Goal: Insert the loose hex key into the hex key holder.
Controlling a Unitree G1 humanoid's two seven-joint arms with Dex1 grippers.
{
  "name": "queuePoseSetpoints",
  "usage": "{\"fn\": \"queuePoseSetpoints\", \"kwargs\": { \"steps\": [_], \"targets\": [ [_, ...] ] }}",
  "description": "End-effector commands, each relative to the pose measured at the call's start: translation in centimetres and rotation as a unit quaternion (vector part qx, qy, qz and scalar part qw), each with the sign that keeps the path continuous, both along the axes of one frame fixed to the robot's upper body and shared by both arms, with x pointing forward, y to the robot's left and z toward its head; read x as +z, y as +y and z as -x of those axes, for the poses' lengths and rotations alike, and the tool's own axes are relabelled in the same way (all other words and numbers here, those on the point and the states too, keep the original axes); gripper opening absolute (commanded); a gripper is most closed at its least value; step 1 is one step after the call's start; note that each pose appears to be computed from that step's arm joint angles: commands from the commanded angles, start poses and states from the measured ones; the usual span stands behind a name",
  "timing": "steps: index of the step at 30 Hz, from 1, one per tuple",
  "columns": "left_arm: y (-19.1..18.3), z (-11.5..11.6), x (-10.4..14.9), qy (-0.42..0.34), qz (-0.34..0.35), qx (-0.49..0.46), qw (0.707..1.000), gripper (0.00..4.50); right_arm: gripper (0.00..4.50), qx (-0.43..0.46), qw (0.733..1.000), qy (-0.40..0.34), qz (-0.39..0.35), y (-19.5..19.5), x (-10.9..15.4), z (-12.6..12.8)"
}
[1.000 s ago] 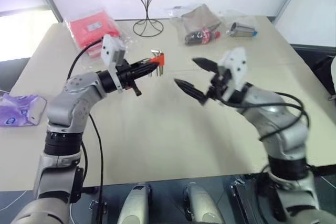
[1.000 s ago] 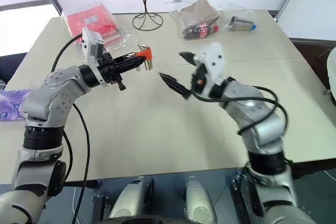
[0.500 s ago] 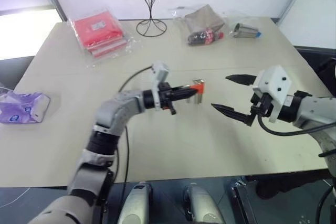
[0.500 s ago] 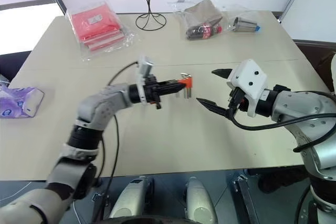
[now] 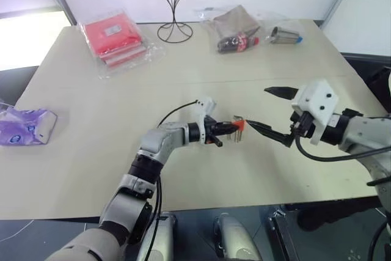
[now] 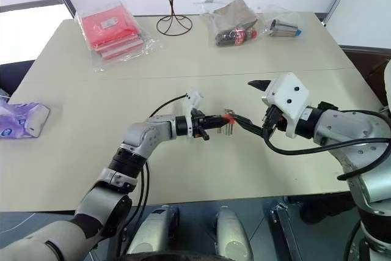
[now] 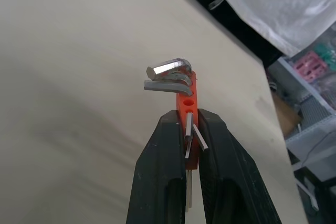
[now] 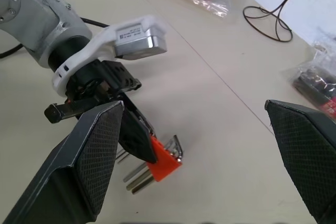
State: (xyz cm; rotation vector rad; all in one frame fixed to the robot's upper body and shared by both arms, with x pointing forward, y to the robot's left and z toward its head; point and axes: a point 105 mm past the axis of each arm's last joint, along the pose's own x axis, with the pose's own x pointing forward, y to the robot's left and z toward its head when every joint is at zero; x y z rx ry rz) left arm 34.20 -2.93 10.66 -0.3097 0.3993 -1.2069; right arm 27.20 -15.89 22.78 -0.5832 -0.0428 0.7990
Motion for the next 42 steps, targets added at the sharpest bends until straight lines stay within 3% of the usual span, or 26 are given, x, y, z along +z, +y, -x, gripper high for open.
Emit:
{"fn": "queuePoseSetpoints", "kwargs": {
  "steps": [1,2,7,11,12,17,21,25,28,34,38,42],
  "targets": [
    [0.5,-0.7,0.0,-0.015,-0.01,0.016,1.0,0.0,4.47,0.007,0.999,-0.032,0.007,0.3,1.0,0.4],
    [0.8,-0.9,-0.2,-0.012,-0.012,0.025,1.0,0.0,4.47,0.007,0.999,-0.032,0.007,0.3,1.0,0.3],
    [1.7,-2.0,-0.3,-0.006,-0.013,0.062,0.998,2.19,4.5,0.01,0.999,-0.034,0.008,0.3,1.0,0.1],
    [2.5,-3.0,-0.1,-0.01,-0.009,0.094,0.995,4.35,4.5,0.012,0.999,-0.037,0.011,0.3,1.1,-0.1],
    [2.9,-3.4,0.2,-0.014,-0.005,0.108,0.994,4.46,4.5,0.013,0.999,-0.037,0.012,0.3,1.1,-0.1],
    [4.7,-6.1,2.9,-0.069,0.02,0.176,0.982,4.46,4.5,0.014,0.999,-0.038,0.016,0.2,1.2,-0.3],
    [6.1,-8.3,8.8,-0.178,0.042,0.205,0.961,4.46,4.5,0.023,0.999,-0.031,0.021,0.3,1.1,-0.5],
    [6.8,-8.4,13.2,-0.285,0.012,0.162,0.944,4.46,4.5,0.04,0.999,-0.005,0.037,0.2,0.5,-0.7],
    [7.9,-6.8,13.7,-0.322,-0.037,0.073,0.943,4.46,4.5,0.058,0.995,0.03,0.071,-0.3,-0.9,-0.6],
    [11.7,1.4,9.0,-0.259,-0.124,-0.137,0.948,4.46,4.5,0.068,0.985,0.07,0.144,-2.3,-2.9,-0.4],
    [14.3,4.9,8.6,-0.205,-0.133,-0.156,0.957,4.46,4.5,0.062,0.982,0.069,0.166,-3.5,-3.0,-0.7],
    [15.7,6.6,8.7,-0.178,-0.137,-0.153,0.962,4.46,4.5,0.062,0.981,0.071,0.172,-3.9,-2.9,-0.8]
  ]
}}
